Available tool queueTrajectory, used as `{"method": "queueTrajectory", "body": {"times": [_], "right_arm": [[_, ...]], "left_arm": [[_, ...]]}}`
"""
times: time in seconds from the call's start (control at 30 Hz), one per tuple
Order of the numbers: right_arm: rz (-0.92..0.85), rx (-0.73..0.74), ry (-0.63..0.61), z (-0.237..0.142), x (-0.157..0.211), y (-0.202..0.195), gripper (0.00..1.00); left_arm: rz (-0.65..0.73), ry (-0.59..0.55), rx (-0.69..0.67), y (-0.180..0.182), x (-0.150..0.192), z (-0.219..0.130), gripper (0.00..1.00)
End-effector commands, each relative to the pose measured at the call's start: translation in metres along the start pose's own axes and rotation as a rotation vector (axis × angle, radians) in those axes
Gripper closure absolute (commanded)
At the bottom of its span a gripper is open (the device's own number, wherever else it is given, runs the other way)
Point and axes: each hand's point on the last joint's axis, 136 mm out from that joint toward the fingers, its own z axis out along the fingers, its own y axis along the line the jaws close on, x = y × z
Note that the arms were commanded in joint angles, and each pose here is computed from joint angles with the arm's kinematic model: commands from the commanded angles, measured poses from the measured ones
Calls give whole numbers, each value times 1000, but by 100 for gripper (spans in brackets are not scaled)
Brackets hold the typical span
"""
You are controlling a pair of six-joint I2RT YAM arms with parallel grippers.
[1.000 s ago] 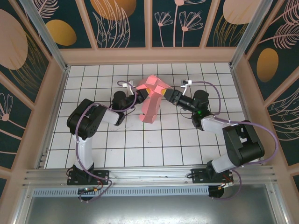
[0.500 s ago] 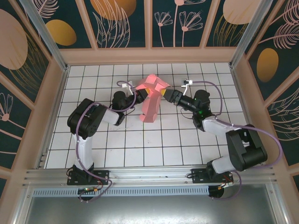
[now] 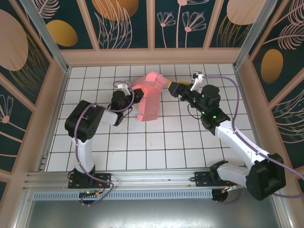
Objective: Fold the paper box
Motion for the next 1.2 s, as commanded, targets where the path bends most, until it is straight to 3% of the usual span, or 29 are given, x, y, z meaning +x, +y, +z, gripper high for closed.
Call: {"method": "queueTrajectory", "body": {"times": [0.0,0.17,0.47,1.0,1.17], "right_arm": [[-71,127,5,8,-12,3,25],[-164,215,96,51,-2,36,28],[-106,378,199,114,17,28,53],[-5,422,349,148,62,5,63],[9,411,356,152,66,6,72]], "left_arm": [[68,-76,-46,-6,-24,-1,100],[80,-103,-91,4,-26,-6,100],[97,-101,-124,9,-27,-7,100],[90,-101,-164,19,-25,-6,100],[92,-97,-165,18,-25,-6,100]]}}
